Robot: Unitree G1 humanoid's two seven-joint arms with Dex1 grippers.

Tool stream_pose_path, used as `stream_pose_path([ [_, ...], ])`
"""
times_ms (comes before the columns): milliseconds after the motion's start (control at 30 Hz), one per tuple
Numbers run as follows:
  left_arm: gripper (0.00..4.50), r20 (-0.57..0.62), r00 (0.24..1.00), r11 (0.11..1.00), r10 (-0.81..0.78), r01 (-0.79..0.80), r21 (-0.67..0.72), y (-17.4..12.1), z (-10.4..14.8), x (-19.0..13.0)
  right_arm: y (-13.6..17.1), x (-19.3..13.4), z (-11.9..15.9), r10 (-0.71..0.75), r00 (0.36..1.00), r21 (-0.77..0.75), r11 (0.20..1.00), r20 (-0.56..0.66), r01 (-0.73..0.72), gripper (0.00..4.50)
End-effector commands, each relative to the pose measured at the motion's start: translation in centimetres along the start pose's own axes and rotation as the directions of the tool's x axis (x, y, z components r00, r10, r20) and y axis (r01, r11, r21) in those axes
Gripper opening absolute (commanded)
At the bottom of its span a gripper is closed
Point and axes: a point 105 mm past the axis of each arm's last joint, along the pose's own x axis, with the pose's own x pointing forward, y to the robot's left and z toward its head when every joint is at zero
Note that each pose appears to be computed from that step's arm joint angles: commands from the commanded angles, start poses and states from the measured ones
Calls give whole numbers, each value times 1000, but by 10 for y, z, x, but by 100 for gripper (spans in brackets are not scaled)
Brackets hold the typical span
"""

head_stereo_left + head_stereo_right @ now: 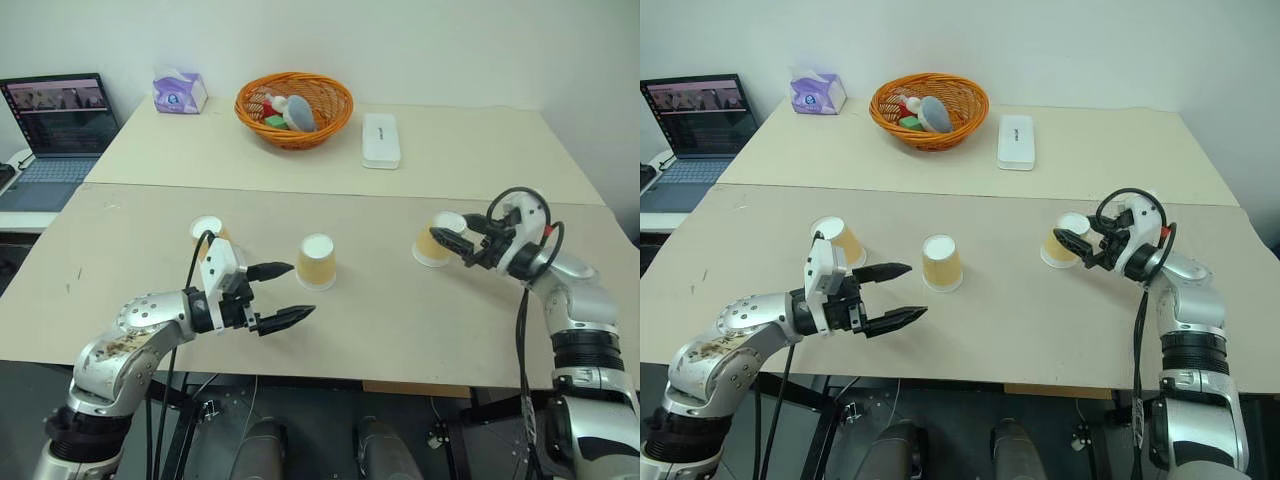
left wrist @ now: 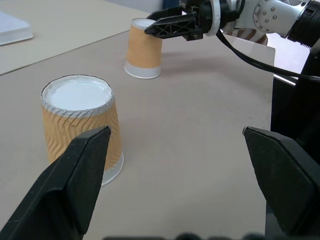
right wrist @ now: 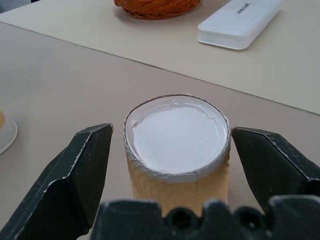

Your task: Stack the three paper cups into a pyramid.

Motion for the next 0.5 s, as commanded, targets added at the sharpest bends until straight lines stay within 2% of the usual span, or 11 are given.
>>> stream_pose_path([
  [33, 450, 52, 999, 998, 7, -11, 62, -2, 15, -2, -1, 2, 14, 8, 999, -54, 999, 37, -6, 444],
  [300, 450, 61, 998, 997, 22, -26, 66, -1, 17, -1, -1, 5, 12, 18, 999, -37, 999, 41, -17, 444],
  [333, 450, 62, 998, 997, 23, -27, 67, -1, 17, -1, -1, 6, 12, 22, 999, -34, 999, 42, -20, 393],
  [467, 450, 68, 997, 996, 39, -44, 72, 1, 17, -2, 0, 6, 12, 26, 999, -32, 999, 44, -24, 276],
  [500, 450, 72, 996, 996, 50, -55, 74, 2, 18, -2, -1, 6, 12, 21, 999, -32, 999, 45, -20, 263],
])
